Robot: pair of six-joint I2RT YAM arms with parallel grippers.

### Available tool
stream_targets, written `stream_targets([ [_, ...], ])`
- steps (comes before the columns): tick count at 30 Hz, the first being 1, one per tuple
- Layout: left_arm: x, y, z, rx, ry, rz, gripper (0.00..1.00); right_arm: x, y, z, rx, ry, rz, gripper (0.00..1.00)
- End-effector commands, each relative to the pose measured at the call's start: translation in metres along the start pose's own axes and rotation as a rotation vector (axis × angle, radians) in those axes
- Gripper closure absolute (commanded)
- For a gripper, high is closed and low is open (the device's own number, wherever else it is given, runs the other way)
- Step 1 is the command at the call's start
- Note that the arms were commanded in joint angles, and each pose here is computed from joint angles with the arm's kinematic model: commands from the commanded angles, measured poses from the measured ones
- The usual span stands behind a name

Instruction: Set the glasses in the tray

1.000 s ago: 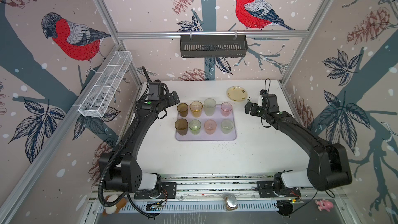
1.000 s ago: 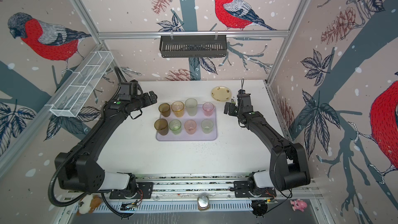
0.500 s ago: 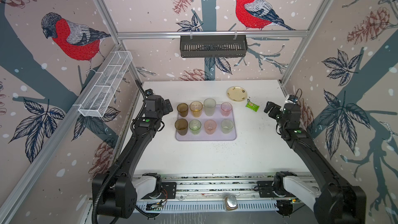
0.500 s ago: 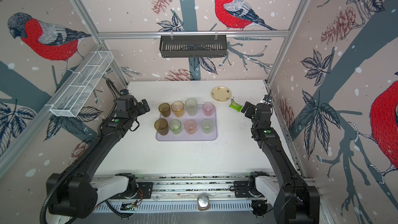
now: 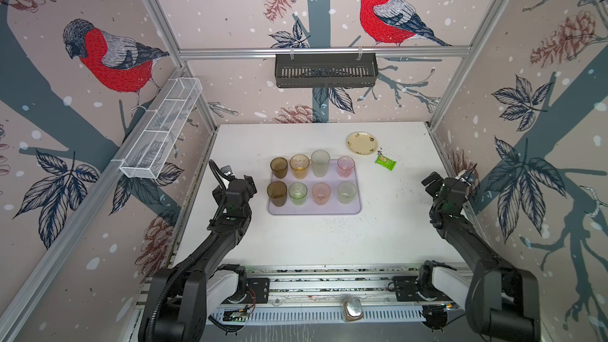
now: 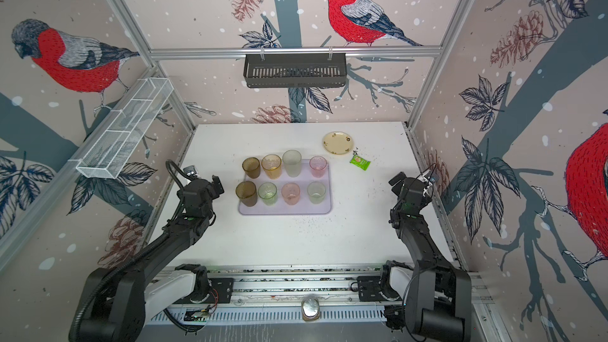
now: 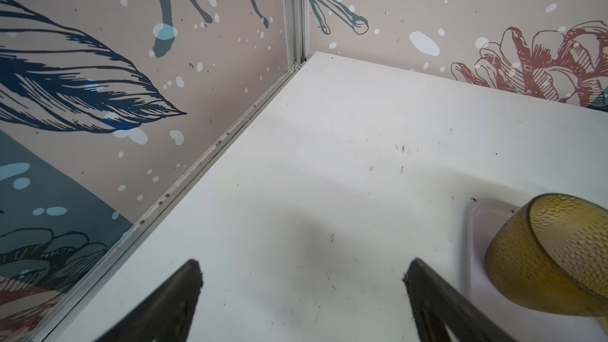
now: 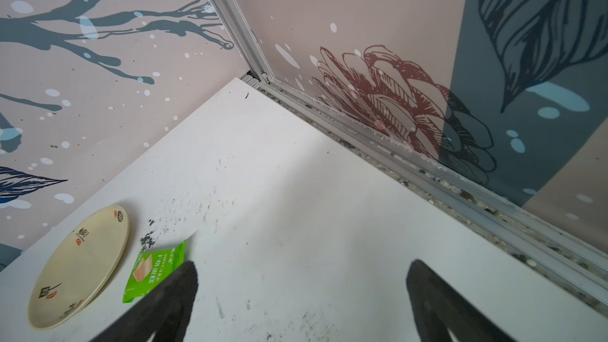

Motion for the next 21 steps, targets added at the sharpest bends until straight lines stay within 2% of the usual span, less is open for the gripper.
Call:
stream_targets([
  [1,0.002,-0.007,-0.024,0.072,-0.185,0.054,0.03,-0.008,0.008,-0.006,0.041,-0.039,-0.053,0.00],
  [5,-0.008,-0.008,-0.006,0.025,-0.131,0.060,0.03,-0.015,0.008,0.008,0.051,-0.030,-0.054,0.00],
  [10,-0.012,-0.010,-0.002,0.021,-0.160,0.086,0.03,-0.022,0.015,0.027,0.140,-0.014,-0.061,0.00],
  [16,-0.021,-0.014,0.003,0.029,-0.189,0.100,0.03,-0.029,0.023,0.022,0.146,-0.055,-0.078,0.00],
  [21,-0.031,-0.023,0.002,-0.025,-0.192,0.107,0.03,-0.036,0.030,0.021,0.176,-0.048,-0.102,0.00],
])
Point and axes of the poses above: each gripper's point midway between its finger pads, its own x axis back along the fingers, its own y axis along the line the jaws close on, z = x × y, the point moved 7 cm from there along x, back along the fingers, and after that the axes turned 14 degrees about x, right-handed, at the moved point
